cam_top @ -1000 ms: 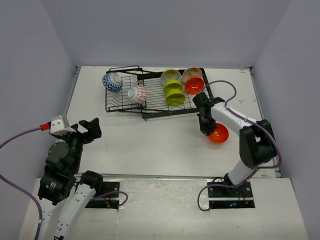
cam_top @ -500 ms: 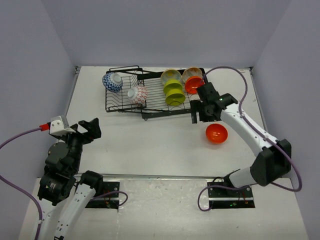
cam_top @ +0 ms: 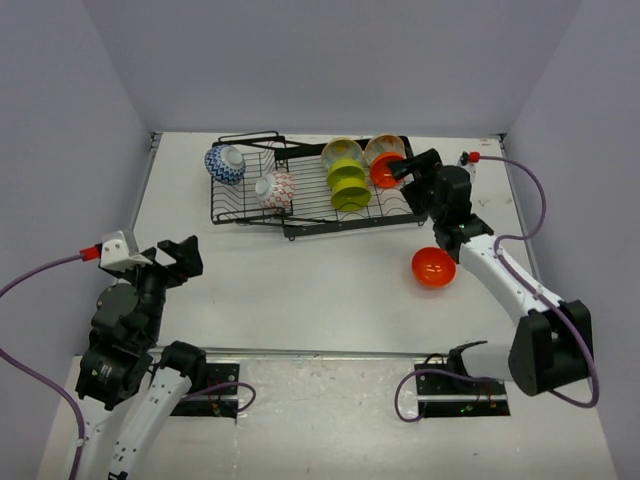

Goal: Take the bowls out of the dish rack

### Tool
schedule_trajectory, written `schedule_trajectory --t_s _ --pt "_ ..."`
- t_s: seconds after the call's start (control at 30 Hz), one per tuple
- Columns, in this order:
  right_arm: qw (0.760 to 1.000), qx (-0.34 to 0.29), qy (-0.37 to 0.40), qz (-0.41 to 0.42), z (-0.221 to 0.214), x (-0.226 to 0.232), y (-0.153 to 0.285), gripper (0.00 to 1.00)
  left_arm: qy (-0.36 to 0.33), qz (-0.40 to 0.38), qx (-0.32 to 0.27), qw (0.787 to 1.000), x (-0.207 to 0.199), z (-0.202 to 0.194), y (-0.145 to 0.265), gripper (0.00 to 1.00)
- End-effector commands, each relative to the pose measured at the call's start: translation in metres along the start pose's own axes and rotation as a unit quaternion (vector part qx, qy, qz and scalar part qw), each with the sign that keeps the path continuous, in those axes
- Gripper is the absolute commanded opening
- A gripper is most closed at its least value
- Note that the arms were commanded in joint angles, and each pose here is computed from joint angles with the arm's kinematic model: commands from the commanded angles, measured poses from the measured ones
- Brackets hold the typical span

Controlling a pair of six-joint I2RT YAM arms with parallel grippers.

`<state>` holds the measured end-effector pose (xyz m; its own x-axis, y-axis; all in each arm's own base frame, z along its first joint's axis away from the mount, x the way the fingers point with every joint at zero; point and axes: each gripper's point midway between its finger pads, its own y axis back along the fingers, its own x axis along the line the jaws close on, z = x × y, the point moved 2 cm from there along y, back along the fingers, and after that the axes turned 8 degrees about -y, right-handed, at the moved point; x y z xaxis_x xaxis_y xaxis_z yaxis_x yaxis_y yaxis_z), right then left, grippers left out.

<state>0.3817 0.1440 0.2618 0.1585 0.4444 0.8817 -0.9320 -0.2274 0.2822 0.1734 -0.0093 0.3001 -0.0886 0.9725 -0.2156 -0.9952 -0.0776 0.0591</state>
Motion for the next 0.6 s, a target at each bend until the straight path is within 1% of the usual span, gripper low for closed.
schedule_trajectory --t_s 0.0,0.07,0.1,0.2,0.3,0.33,0.37,0.43,0.47,0.5,0.57 --pt "0.968 -0.064 -0.225 0.093 0.028 0.038 -0.028 0.90 -0.001 -0.003 -0.007 1.000 -0.004 0.004 -0.005 1.00" --pt "0.966 -0.099 -0.228 0.064 0.039 0.033 -0.045 0.93 -0.002 -0.003 -0.006 1.000 -0.003 0.004 -0.005 1.00" --pt "0.964 -0.107 -0.240 0.037 0.037 0.017 -0.059 0.93 -0.002 -0.003 -0.007 1.000 -0.003 0.004 -0.005 1.00" --pt "0.950 -0.149 -0.274 -0.011 0.042 -0.013 -0.079 0.92 0.000 -0.005 -0.010 1.000 -0.004 0.005 -0.004 1.00" --pt "0.941 -0.174 -0.287 -0.029 0.045 -0.034 -0.097 0.91 -0.002 -0.005 -0.007 1.000 -0.004 0.004 -0.005 1.00" --pt "0.941 -0.176 -0.288 -0.026 0.046 -0.037 -0.101 0.91 -0.002 -0.005 -0.006 1.000 -0.004 0.003 -0.006 1.00" --pt "0.941 -0.174 -0.291 0.002 0.052 -0.031 -0.106 0.90 -0.003 -0.005 -0.003 1.000 -0.005 0.002 -0.007 1.00" --pt "0.943 -0.158 -0.293 0.003 0.049 -0.045 -0.124 0.90 -0.005 -0.005 0.001 1.000 -0.005 0.001 -0.008 1.00" --pt "0.942 -0.156 -0.296 0.028 0.057 -0.038 -0.130 0.89 -0.007 -0.006 0.004 1.000 -0.006 0.000 -0.010 1.00" --pt "0.944 -0.139 -0.298 0.033 0.054 -0.040 -0.135 0.88 -0.009 -0.009 0.007 1.000 -0.007 -0.001 -0.010 1.00" --pt "0.944 -0.137 -0.295 0.050 0.056 -0.046 -0.149 0.87 -0.012 -0.011 0.013 1.000 -0.009 -0.003 -0.013 1.00"
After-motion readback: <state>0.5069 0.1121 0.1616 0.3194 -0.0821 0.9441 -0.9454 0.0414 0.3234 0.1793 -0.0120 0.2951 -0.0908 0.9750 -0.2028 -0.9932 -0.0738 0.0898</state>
